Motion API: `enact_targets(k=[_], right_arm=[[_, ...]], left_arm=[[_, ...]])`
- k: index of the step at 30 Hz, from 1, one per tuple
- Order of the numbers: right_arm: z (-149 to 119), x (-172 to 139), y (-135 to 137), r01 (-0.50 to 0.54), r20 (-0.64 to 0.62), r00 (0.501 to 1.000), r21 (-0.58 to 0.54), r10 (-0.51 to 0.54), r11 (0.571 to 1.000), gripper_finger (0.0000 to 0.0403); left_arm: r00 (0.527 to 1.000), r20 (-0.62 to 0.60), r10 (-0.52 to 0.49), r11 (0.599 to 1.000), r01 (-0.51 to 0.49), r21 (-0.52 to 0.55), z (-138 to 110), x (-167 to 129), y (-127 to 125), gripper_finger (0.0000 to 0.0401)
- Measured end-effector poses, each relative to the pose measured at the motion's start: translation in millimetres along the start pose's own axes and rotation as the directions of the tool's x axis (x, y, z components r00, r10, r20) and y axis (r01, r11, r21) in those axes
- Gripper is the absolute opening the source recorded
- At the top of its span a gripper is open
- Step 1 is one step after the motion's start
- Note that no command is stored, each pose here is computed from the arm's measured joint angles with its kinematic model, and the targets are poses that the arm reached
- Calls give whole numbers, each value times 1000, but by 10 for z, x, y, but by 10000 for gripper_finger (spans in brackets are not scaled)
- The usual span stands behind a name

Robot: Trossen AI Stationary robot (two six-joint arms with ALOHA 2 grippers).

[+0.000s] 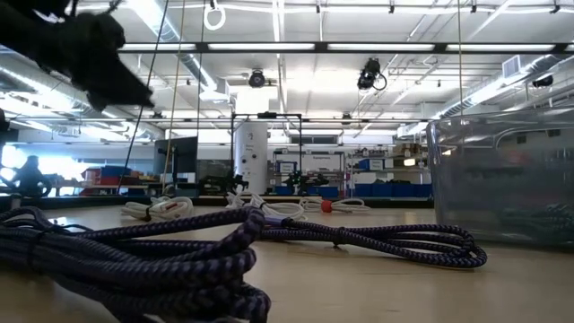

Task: Pick and place USB-C Cables
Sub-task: Put the bottom light blue charger cable into the gray bin

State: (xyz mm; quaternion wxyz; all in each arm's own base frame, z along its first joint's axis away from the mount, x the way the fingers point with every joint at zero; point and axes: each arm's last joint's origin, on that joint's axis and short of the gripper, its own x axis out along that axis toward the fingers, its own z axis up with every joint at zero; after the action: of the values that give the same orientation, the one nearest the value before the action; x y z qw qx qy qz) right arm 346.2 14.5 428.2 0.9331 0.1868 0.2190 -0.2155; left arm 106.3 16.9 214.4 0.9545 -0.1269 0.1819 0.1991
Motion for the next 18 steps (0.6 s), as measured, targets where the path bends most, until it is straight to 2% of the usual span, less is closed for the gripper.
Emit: enact_targets(k=[4,9,11,14,16,18], right_arm=[[168,-224,-176,-26,45,999,-44,28,999,132],[321,-534,-351,-69,103,992,-84,78,994,132],[361,-648,-401,-86,122,988,-101,98,991,132],[401,-810,-459,-110,147,981,-125,128,986,132],[419,-903,-486,-127,160,976,-135,148,983,132],[427,-973,-501,-145,168,971,-144,169,979,132]], left_arm=[[993,-115,36,988,-18,151,105,44,-45,172],[966,-254,-40,939,123,320,326,170,-186,172],[932,-358,-60,909,199,367,353,253,-236,172],[851,-523,-39,863,293,412,290,412,-276,171],[817,-576,-34,840,335,426,232,532,-297,171],[779,-627,-8,798,383,465,158,648,-309,171]])
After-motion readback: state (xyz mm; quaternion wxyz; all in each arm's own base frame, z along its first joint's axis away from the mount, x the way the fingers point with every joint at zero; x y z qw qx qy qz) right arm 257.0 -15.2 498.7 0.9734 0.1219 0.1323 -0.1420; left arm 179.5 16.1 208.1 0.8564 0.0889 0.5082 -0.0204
